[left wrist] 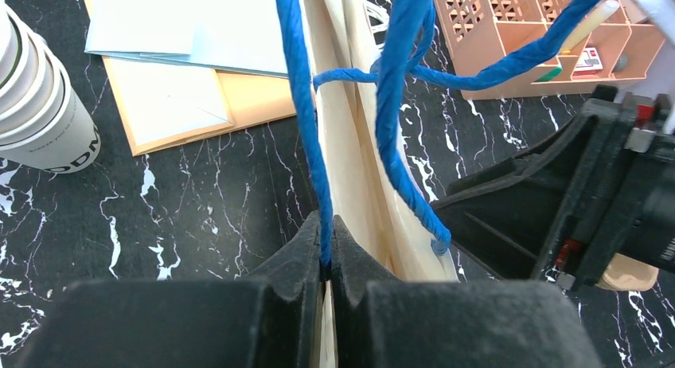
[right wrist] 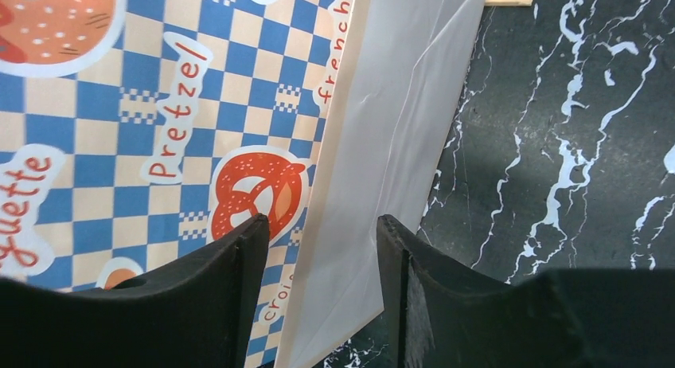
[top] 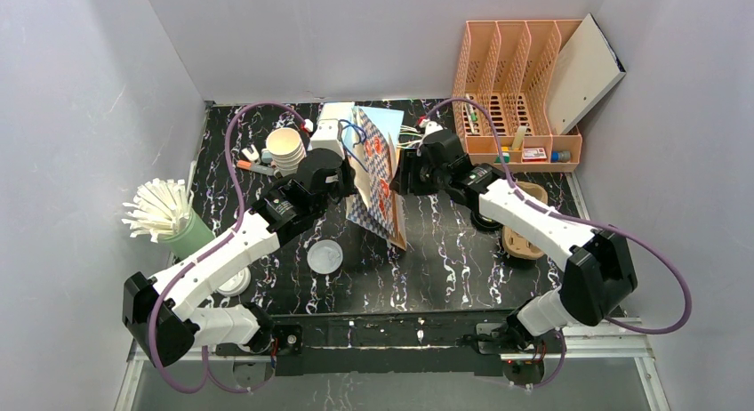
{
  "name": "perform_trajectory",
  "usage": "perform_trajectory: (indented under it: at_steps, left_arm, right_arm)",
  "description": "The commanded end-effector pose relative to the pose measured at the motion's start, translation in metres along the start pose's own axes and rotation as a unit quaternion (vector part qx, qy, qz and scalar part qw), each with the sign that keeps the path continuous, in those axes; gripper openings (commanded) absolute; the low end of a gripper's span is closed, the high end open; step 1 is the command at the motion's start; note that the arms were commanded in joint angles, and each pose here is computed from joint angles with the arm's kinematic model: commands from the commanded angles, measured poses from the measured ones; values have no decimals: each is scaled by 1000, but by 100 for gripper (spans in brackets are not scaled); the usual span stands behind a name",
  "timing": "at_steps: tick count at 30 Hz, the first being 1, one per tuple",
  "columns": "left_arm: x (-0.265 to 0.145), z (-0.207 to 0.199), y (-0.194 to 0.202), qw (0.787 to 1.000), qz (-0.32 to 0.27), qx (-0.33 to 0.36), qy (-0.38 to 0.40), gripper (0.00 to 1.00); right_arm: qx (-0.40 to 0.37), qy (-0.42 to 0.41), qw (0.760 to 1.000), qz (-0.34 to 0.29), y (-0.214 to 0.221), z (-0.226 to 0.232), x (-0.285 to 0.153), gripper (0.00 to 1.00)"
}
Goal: Pack the takeout coffee
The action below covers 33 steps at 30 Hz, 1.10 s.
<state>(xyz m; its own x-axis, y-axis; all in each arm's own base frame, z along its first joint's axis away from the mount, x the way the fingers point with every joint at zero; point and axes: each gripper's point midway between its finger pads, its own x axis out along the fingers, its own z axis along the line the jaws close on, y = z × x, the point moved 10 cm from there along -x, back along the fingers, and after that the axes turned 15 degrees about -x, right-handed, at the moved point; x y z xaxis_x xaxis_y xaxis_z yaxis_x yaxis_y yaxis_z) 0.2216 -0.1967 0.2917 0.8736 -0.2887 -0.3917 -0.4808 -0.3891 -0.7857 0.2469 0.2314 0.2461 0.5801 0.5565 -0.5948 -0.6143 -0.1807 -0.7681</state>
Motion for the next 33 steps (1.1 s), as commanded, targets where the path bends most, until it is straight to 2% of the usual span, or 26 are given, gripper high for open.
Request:
perform_trajectory:
  at_steps: [1, 18, 20, 23, 33]
  left_arm:
    - [-5, -3, -9, 1000, -14, -7, 11, 0]
    - [-12, 1, -12, 1000, -22, 3, 3, 0]
    - [-12, 2, -12, 1000, -22, 5, 1, 0]
    - [-14, 3, -14, 1000, -25, 8, -2, 0]
    - [-20, 7, -17, 999, -31, 15, -12, 0]
  right_arm:
    - [5, -12, 1000, -13, -8, 1, 7, 58]
    - [15, 44, 999, -1, 0, -20, 8, 25]
    - [16, 49, 999, -2, 1, -23, 7, 19]
    - [20, 52, 998, 0, 3, -27, 6, 3]
    - [70, 32, 997, 12, 18, -58, 5, 1]
